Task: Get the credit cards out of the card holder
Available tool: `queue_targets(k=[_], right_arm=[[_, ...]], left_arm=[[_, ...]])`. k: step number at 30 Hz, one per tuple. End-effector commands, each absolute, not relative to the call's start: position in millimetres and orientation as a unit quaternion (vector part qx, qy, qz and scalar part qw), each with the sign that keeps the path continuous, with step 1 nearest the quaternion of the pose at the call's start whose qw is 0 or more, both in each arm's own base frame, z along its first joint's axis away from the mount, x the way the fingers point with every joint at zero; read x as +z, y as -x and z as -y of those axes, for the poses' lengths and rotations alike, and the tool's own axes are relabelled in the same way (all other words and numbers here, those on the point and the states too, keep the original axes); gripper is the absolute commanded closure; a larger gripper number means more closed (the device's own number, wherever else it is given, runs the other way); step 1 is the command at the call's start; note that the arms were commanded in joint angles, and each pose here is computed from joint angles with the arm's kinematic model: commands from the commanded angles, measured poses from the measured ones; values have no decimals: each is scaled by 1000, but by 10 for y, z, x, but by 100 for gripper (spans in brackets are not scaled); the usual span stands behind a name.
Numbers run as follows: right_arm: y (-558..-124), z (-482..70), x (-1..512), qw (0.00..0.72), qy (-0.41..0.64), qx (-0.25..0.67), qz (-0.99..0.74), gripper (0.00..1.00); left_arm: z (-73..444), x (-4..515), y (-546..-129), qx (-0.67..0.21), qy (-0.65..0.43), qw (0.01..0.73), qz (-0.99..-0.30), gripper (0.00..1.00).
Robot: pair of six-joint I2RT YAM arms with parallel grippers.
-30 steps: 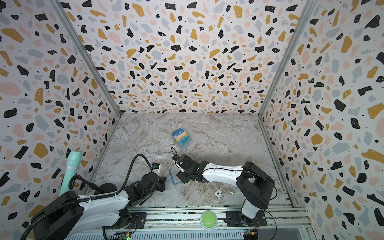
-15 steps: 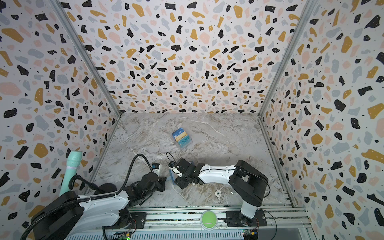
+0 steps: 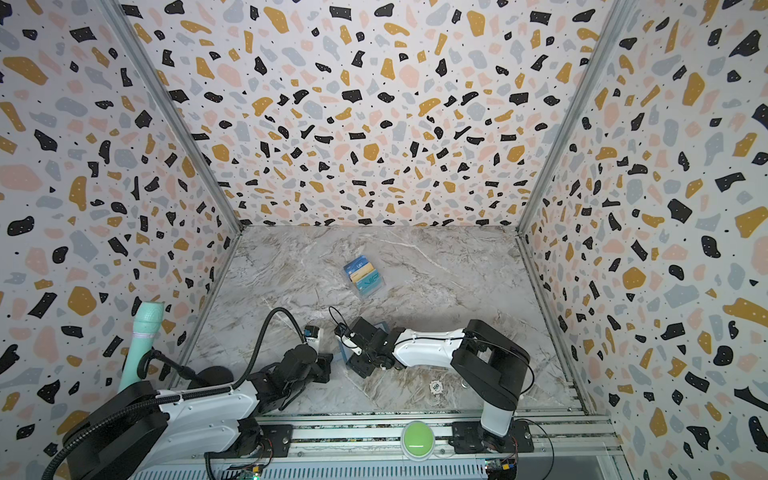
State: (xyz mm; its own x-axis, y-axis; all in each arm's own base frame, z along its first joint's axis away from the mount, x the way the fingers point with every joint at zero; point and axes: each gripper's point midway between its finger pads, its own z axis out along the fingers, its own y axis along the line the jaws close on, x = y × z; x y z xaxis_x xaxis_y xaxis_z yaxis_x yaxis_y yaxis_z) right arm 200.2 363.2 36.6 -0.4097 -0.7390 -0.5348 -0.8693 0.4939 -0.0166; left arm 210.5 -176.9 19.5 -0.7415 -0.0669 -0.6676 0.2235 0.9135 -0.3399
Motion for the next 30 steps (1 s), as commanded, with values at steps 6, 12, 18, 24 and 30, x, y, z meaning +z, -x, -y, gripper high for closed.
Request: queue_targets(k=[6, 12, 18, 24, 30], right_arm=[[-2146, -3574, 386, 252, 461, 104, -845, 33], [-2177, -3527, 352, 249, 460, 87, -848, 34], [-2147, -3598, 417, 253, 465, 109, -842, 30], [-2084, -3708, 522, 259, 470, 147, -831, 25], [-2101, -3728, 489, 257, 467, 146, -833, 25]], left_arm=[[1712, 111, -2070, -189, -47, 351, -916, 99], [1724, 108, -2073, -189, -49, 351, -916, 99], [1735, 93, -2074, -188, -52, 348, -917, 100], [1727, 79, -2071, -186, -52, 346, -918, 100], [1727, 80, -2068, -187, -52, 347, -918, 100]])
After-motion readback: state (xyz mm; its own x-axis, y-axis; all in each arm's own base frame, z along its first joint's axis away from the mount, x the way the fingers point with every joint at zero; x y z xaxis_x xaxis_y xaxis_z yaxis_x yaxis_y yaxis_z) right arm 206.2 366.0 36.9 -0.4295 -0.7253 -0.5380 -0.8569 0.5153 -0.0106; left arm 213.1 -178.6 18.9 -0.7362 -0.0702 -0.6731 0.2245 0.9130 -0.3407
